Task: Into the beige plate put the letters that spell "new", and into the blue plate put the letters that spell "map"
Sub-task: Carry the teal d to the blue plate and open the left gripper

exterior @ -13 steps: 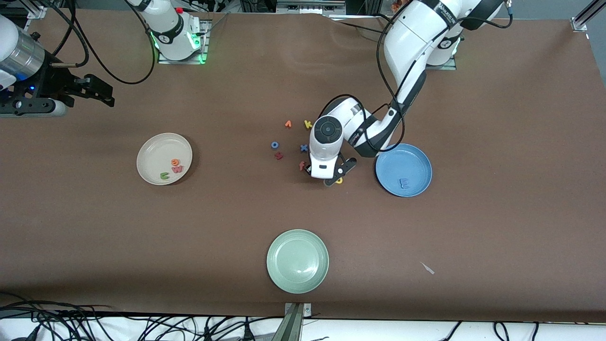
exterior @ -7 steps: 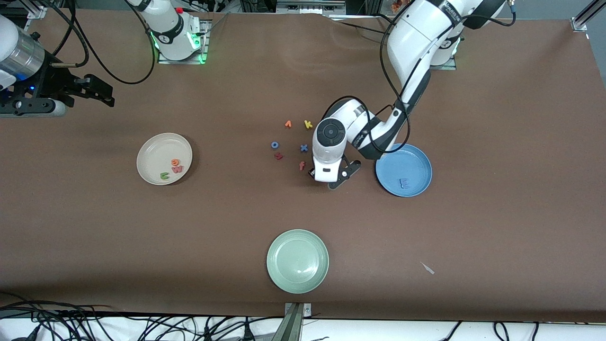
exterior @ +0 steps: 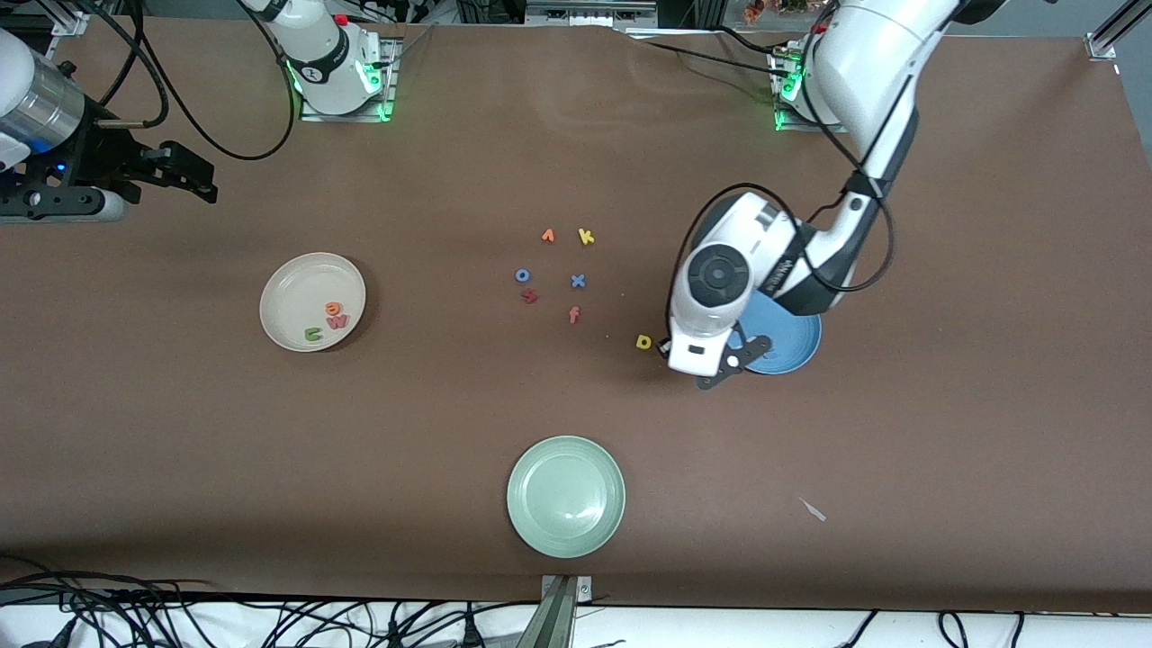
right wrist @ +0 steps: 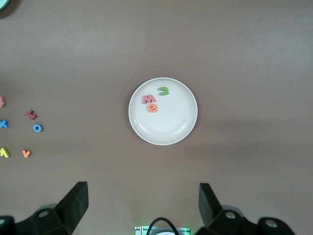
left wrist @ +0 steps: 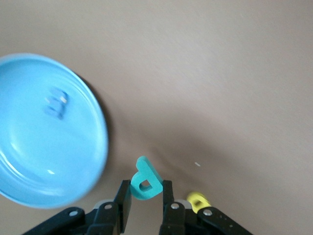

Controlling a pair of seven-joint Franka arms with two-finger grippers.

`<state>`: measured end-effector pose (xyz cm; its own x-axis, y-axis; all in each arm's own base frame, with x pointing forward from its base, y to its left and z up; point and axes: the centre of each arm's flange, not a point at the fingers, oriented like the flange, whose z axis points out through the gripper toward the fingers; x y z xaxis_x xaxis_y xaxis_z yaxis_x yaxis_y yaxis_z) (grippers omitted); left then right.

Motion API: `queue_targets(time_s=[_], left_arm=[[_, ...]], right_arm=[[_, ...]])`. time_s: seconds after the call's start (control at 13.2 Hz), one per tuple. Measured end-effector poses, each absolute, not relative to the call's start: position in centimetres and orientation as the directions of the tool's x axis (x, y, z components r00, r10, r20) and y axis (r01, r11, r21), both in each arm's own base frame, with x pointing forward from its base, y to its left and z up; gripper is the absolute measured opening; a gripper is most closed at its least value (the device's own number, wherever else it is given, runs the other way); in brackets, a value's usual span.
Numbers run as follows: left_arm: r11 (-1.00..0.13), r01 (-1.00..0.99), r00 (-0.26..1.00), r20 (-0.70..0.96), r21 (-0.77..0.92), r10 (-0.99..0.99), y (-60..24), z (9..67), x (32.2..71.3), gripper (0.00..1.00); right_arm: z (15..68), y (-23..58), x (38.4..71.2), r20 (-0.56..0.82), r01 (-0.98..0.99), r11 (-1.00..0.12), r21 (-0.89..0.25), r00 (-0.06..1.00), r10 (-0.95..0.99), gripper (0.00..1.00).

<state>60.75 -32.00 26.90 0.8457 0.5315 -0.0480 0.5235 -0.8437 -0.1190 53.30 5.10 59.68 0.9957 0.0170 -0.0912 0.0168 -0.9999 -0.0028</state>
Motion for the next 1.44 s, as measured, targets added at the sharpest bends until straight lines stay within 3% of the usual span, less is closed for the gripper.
queue_targets(time_s=[0.76,1.36,1.44], left_arm=[[-0.904,0.413,0.898,-0.114,-0.11,0.425,-23.6,24.5,61.0,0.3],[-0.931,0.358,0.925,-0.113,-0.07,0.364,-20.8,20.4,58.3,0.3],[-0.932,0.355,0.926,-0.113,-0.069,0.361,-20.9,20.4,58.2,0.35]], right_arm=[[59.7,5.1,53.3,-0.091,0.017,-1.0,-0.001,0.996,0.017,1.0],[59.7,5.1,53.3,-0.09,0.017,-1.0,-0.001,0.996,0.017,1.0],[59.7,5.1,53.3,-0.09,0.017,-1.0,-0.001,0.996,0.017,1.0]])
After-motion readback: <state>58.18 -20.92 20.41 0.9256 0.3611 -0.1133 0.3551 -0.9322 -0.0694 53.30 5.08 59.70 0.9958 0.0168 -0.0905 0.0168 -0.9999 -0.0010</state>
